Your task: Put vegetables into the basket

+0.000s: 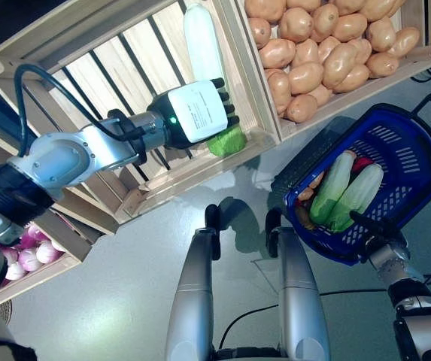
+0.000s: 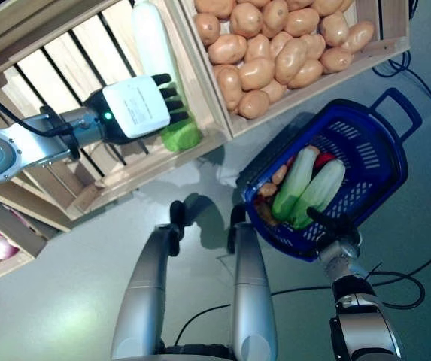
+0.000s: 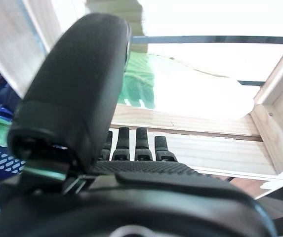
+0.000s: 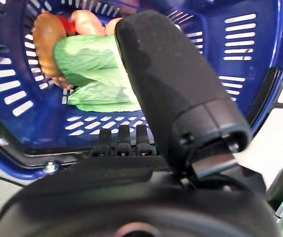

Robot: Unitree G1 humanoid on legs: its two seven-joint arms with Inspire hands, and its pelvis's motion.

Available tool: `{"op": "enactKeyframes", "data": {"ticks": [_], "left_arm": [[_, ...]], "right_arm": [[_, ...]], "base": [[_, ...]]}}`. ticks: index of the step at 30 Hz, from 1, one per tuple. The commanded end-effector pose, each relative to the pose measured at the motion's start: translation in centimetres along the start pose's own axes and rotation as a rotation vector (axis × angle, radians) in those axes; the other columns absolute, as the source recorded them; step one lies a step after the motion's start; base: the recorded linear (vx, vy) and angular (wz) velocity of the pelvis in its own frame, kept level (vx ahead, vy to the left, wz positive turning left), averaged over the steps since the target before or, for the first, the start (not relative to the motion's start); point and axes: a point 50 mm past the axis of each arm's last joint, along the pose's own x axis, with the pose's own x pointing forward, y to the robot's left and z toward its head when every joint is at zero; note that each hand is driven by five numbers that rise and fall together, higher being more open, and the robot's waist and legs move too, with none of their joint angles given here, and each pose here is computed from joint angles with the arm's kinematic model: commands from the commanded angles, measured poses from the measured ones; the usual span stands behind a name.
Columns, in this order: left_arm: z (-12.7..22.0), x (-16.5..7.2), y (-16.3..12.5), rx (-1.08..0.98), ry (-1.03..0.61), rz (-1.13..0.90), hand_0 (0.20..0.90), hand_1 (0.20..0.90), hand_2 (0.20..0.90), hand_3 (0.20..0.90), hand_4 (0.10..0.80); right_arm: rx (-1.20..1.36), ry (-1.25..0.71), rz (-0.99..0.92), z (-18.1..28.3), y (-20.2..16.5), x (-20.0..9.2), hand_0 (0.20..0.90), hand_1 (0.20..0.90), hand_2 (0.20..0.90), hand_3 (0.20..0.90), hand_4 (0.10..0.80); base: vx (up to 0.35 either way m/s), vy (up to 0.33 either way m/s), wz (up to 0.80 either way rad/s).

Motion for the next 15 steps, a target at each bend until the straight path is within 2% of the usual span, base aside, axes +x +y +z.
{"op": "enactKeyframes", "data": {"ticks": [1,5,13,15], "left_arm": [[-3.7,-0.2,4.2,0.134,0.113,0.227,0.900,0.900,0.900,0.900,0.800],[-3.6,0.4,3.8,0.151,0.114,0.286,0.900,0.900,0.900,0.900,0.800],[-4.0,0.7,0.7,0.151,0.194,0.265,0.900,0.900,0.900,0.900,0.800],[-4.4,0.5,0.0,0.158,0.262,0.271,0.900,0.900,0.900,0.900,0.800]], "right_arm": [[-0.023,-0.141,-0.071,3.8,-2.5,0.2,0.900,0.900,0.900,0.900,0.800],[-0.025,-0.138,-0.056,4.0,-1.6,0.1,0.900,0.900,0.900,0.900,0.800],[-0.032,-0.142,-0.048,4.6,-0.2,0.0,0.900,0.900,0.900,0.900,0.800],[-0.040,-0.140,-0.041,4.6,0.0,-0.1,0.900,0.900,0.900,0.900,0.800]], "base": [[-0.003,0.008,-0.03],[0.004,0.008,-0.04],[0.018,0.025,-0.09],[0.021,0.032,-0.03]]}}
